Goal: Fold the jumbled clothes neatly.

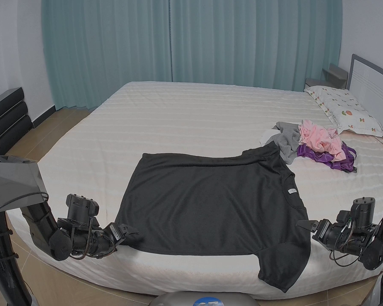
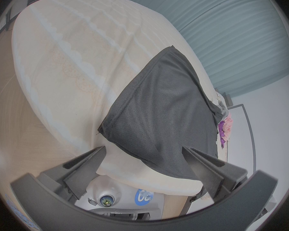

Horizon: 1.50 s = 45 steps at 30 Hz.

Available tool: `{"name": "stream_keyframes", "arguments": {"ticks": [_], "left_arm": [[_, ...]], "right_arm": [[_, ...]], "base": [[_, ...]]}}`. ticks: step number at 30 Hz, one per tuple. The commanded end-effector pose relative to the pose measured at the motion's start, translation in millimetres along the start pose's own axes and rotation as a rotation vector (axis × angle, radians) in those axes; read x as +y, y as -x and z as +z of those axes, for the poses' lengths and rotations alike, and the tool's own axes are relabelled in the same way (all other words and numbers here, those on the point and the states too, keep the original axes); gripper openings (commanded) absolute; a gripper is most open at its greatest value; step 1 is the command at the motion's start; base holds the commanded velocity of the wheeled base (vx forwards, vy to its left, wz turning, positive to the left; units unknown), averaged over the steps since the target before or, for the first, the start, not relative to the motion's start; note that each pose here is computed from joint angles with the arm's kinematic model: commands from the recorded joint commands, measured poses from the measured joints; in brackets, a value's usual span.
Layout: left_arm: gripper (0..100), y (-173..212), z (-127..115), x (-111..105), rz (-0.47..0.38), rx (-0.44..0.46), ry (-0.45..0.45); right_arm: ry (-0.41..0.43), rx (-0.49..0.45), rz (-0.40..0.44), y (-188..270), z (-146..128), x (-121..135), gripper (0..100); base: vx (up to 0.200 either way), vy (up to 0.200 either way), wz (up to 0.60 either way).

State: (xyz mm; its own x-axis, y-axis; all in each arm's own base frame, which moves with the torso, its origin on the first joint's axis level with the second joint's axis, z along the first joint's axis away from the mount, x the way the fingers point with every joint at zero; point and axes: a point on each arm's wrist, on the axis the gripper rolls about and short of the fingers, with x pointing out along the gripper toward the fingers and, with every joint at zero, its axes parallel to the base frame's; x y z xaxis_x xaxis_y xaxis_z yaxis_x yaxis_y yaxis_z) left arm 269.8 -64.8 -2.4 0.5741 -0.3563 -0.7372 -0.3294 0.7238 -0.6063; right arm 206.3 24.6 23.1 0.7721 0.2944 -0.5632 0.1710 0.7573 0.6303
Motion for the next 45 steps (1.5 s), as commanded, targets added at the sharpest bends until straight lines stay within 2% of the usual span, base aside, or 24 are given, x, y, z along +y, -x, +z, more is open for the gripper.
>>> {"name": "stream_keyframes", "arguments": {"ticks": [1,12,13,34,39,45], "left_arm": [[100,-4,1,0,0.016,-0.018,-0.002],[100,-20,7,-3,0.067,-0.086,-0.009],[0,-19,6,0,0.077,-0.087,-0.004],[0,13,4,9,0.087,-0.113,0.025],[0,14,2,11,0.093,-0.109,0.028],[0,14,1,10,0.091,-0.106,0.027]], "right_arm": [[-0.005,0.016,-0.013,2,-4,-2,100],[-0.003,0.011,-0.012,3,-3,-2,100],[-0.003,0.011,-0.012,3,-3,-2,100],[0.012,0.042,-0.011,0,-8,0,100],[0.042,0.092,-0.052,-10,-18,-6,100],[0.068,0.049,-0.098,-10,-12,-14,100]], "base": [[0.000,0.000,0.00],[0.000,0.000,0.00],[0.000,0.000,0.00],[0.000,0.000,0.00],[0.000,0.000,0.00],[0.000,0.000,0.00]]}}
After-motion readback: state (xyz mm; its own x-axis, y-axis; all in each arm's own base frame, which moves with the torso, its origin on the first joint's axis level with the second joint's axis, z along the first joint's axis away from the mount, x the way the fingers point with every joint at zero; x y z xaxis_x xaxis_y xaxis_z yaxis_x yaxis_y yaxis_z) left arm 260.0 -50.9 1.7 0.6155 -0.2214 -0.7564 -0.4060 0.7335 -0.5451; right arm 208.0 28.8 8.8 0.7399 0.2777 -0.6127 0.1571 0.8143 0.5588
